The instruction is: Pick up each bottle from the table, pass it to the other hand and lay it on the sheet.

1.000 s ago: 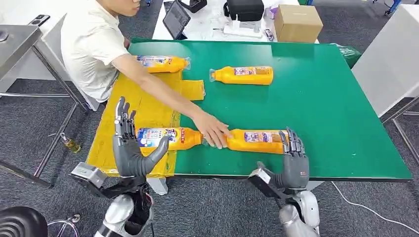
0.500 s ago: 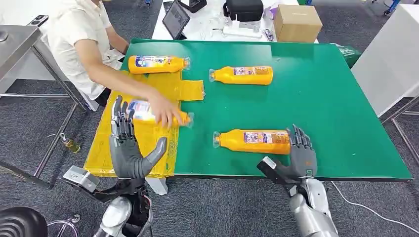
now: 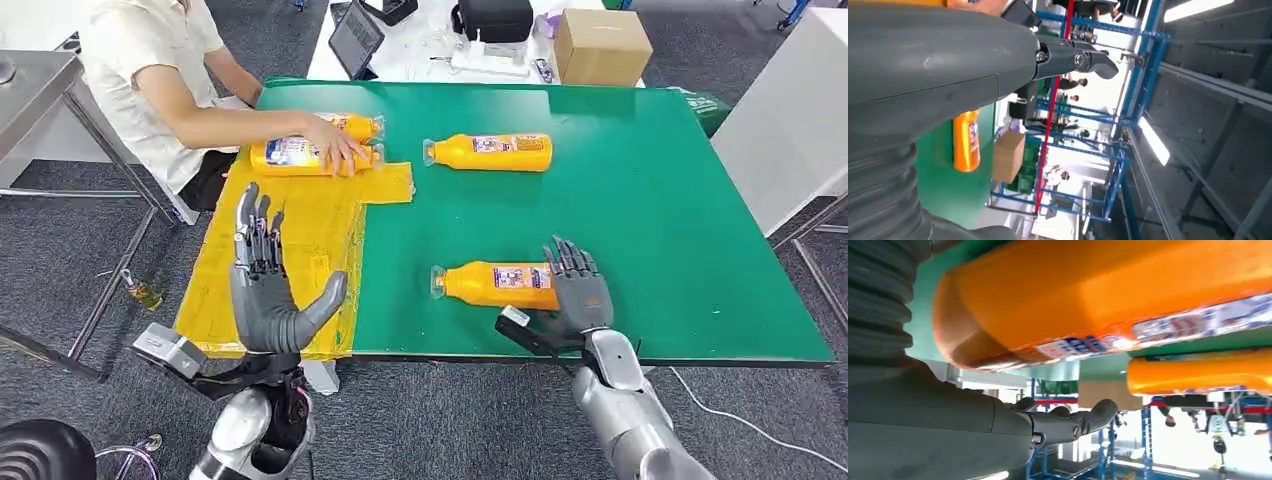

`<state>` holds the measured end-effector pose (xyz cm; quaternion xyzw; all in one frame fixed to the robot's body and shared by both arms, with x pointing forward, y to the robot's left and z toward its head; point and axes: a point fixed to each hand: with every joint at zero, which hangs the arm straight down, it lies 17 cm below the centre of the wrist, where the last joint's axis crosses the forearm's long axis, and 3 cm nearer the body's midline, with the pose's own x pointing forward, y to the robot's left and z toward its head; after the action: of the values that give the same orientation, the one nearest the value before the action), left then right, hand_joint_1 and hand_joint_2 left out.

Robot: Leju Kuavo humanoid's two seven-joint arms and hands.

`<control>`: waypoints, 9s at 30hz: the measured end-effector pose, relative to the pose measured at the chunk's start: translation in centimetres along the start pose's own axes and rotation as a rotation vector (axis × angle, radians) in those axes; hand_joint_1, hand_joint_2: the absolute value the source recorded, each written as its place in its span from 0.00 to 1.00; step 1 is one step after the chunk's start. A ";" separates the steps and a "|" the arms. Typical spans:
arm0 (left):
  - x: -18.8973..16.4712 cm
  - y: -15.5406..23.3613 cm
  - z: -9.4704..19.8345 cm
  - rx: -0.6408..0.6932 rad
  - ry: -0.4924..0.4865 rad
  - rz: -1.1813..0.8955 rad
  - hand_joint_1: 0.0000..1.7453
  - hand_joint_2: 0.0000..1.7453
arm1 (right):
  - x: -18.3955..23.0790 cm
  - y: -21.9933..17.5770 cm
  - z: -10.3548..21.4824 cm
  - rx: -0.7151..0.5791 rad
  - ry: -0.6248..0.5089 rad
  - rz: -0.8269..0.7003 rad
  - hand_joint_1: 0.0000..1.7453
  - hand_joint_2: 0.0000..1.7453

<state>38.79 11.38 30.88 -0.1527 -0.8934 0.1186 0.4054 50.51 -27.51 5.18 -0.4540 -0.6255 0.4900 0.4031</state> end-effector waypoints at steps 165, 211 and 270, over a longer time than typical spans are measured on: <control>-15.9 4.9 1.4 -0.396 0.163 -1.327 0.83 1.00 | 3.3 -24.6 10.9 -1.098 0.229 -1.057 0.00 0.00; -23.9 5.3 8.0 -0.682 0.541 -0.965 0.00 1.00 | 4.6 -16.3 9.3 -0.834 0.264 -1.051 0.00 0.00; -7.9 -5.0 4.7 -0.240 0.183 -0.147 0.00 1.00 | -2.5 0.7 0.8 0.068 0.017 0.001 0.00 1.00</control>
<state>39.25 3.45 24.06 -0.1445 -0.8692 -0.0331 0.4716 50.55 -30.06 4.16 -0.4445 -0.6049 0.5074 0.4232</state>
